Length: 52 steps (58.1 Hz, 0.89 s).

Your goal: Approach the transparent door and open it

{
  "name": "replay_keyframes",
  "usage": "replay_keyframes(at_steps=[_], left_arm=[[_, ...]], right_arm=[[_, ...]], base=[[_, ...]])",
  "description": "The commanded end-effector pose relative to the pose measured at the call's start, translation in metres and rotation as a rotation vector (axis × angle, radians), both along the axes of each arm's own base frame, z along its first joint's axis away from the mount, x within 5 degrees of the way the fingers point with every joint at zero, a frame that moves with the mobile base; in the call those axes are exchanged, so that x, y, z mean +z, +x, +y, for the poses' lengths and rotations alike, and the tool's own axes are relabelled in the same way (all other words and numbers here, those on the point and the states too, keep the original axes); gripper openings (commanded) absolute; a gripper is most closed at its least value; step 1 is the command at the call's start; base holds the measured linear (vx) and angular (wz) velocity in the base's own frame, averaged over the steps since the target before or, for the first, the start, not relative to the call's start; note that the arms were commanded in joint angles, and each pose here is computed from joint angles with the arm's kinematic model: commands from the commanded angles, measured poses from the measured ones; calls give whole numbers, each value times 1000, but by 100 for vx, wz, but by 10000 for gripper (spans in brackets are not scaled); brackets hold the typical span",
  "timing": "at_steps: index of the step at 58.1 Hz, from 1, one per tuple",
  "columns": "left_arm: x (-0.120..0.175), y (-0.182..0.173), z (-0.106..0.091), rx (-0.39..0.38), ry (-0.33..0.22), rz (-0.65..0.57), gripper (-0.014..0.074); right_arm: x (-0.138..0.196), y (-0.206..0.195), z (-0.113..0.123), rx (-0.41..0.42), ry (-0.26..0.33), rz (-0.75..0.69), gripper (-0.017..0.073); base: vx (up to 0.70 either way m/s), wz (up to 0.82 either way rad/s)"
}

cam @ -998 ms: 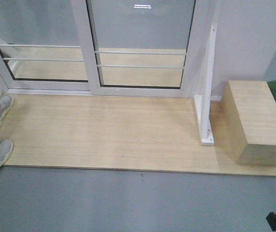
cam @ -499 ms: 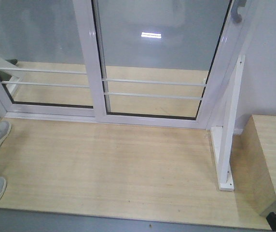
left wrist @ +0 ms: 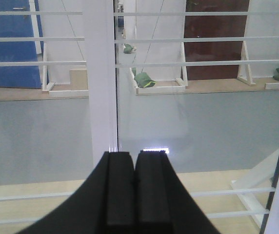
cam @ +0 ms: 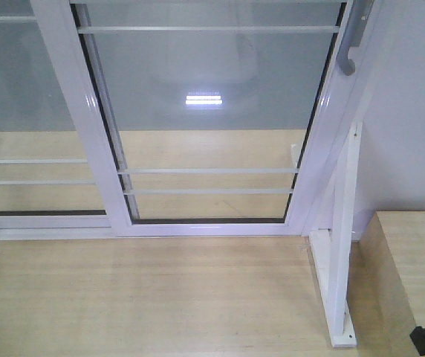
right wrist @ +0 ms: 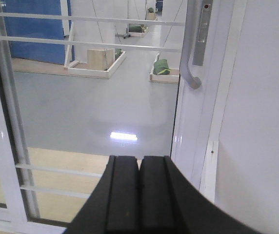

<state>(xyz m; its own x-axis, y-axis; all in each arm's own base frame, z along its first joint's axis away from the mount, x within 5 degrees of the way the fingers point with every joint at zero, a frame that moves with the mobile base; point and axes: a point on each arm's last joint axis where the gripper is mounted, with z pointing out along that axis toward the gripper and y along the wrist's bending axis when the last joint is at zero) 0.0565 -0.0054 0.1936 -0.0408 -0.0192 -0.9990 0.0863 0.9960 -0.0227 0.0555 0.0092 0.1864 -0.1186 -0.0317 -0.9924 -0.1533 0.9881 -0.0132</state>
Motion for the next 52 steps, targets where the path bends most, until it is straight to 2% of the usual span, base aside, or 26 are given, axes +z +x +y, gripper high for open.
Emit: replay_keyframes(at_steps=[1,24,52], left_arm=[[6,-1,1,5,-15,-92,-6],[6,-1,1,5,-15,-92,-6],[6,-1,1,5,-15,-92,-6]], right_arm=[[7,0,-1,-13,15,-91,-3],[7,0,-1,-13,15,-91,-3],[7,0,-1,-13,14,-90,-3]], base=[[39,-8],[32,0],[11,-2]])
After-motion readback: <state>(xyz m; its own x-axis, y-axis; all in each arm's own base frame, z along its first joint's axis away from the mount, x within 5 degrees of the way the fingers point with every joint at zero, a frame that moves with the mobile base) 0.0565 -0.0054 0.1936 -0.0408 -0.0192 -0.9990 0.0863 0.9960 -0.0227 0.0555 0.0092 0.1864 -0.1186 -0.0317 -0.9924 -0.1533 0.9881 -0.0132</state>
